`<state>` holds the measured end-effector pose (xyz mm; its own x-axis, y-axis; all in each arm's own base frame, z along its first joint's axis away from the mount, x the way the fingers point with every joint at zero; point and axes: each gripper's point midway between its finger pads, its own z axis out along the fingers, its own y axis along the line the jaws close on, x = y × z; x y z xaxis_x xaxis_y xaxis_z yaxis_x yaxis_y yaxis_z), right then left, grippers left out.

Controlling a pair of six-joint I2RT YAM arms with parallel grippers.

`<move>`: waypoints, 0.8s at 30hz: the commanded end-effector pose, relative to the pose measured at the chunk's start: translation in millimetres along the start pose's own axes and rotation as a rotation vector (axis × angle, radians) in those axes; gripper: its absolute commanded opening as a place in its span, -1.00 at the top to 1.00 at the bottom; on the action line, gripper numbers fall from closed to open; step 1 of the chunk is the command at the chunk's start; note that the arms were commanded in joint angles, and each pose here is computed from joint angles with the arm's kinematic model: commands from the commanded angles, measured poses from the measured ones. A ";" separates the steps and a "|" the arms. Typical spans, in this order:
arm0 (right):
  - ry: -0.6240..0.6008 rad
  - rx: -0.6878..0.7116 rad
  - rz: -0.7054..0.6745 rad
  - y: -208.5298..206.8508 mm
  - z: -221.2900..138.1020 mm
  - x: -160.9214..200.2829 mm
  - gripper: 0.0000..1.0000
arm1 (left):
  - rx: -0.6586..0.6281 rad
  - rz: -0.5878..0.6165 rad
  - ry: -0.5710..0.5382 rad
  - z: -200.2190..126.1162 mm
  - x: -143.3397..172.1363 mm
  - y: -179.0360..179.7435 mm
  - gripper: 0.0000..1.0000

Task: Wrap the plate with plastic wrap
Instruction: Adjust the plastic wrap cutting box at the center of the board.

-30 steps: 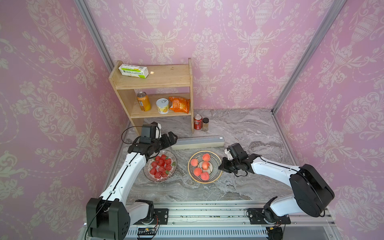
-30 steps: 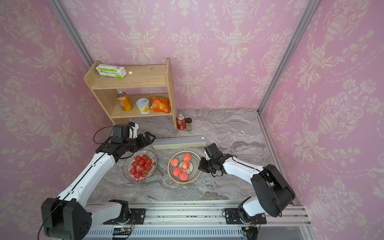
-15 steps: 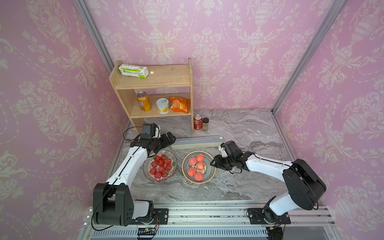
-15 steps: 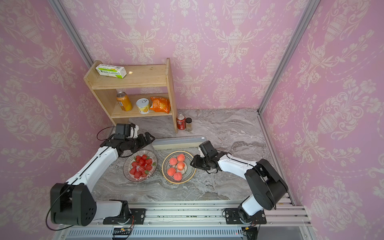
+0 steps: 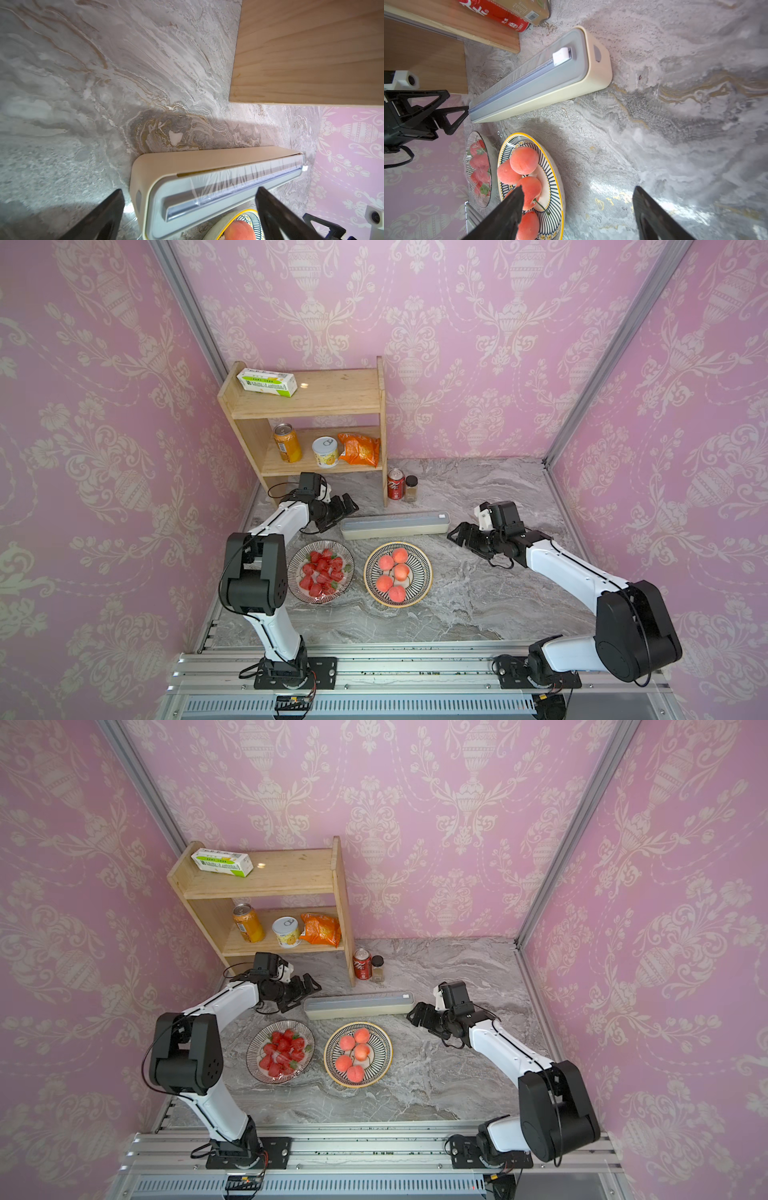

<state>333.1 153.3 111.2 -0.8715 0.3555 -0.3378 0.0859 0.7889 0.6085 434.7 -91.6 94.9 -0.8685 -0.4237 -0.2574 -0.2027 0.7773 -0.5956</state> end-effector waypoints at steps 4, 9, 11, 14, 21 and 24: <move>0.046 -0.065 0.000 6.4 6.9 1.4 -0.74 | 0.070 0.086 0.068 14.9 11.2 -33.8 -0.98; 0.146 -0.077 -0.025 16.8 26.9 37.6 -0.65 | 0.082 0.079 0.071 23.5 14.8 -39.2 -0.98; 0.193 -0.085 -0.030 22.7 37.5 55.0 -0.61 | 0.084 0.080 0.074 26.7 16.3 -41.3 -0.98; 0.252 -0.077 -0.046 28.3 50.2 78.0 -0.55 | 0.074 0.078 0.073 29.2 16.4 -40.0 -0.98; 0.319 -0.042 -0.018 18.5 73.1 107.2 -0.18 | 0.070 0.071 0.066 31.7 14.6 -40.4 -0.98; 0.351 -0.040 -0.030 20.9 77.8 114.1 0.10 | 0.075 0.059 0.079 34.6 15.8 -41.7 -0.98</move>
<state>274.6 243.1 31.9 -0.9845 0.1406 -0.1052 0.0440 0.7775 0.6273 437.8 -137.3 87.7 -0.9090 -0.3394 -0.2419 -0.1245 0.7750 -0.6195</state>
